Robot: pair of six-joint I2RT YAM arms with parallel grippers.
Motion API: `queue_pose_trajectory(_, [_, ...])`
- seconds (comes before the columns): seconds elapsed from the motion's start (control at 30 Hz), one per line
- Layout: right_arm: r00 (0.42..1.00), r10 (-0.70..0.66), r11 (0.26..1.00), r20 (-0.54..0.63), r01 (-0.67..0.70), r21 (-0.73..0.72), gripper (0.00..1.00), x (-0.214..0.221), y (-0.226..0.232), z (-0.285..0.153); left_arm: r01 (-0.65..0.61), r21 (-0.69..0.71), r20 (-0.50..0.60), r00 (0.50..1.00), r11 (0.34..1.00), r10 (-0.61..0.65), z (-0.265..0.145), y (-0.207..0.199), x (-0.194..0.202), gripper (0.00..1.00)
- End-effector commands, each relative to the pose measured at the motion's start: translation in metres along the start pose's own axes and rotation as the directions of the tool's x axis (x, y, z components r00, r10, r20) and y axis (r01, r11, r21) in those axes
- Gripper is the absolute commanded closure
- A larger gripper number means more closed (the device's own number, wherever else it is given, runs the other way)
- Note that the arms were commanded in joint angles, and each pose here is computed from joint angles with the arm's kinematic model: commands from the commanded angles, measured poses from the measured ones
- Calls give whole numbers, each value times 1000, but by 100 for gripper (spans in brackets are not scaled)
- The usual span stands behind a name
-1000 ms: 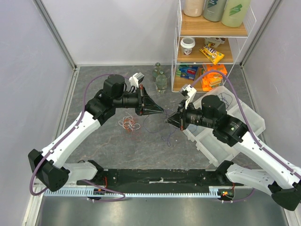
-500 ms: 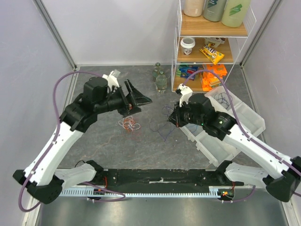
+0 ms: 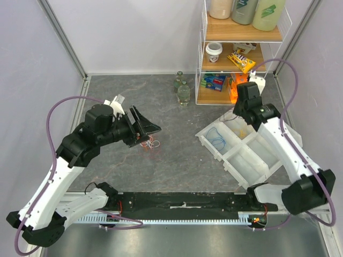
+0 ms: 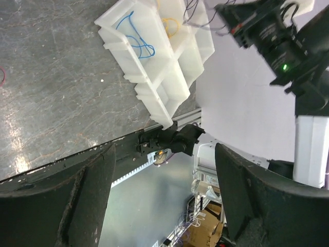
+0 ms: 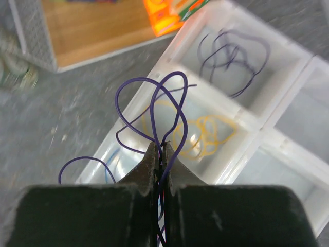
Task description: Untangle the cables
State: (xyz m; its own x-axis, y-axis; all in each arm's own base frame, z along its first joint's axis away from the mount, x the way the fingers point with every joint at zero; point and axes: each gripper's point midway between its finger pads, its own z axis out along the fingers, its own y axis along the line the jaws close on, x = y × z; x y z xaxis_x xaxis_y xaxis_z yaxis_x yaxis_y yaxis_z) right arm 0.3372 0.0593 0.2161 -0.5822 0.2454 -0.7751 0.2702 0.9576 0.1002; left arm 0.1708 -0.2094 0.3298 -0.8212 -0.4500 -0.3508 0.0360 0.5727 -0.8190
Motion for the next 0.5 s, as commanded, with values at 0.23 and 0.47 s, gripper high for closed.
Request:
queue_pose_trajectory(0.23, [975,211,895,68,-220,389,100,-59,-86,84,-28,13,8,1000,1000,28,-16,-6,0,17])
queue_pose_trajectory(0.47, [908,419,832,6,-387,398,100,-42,-129,120,-109,-2,10,994,994,109,-19,-5,-2,17])
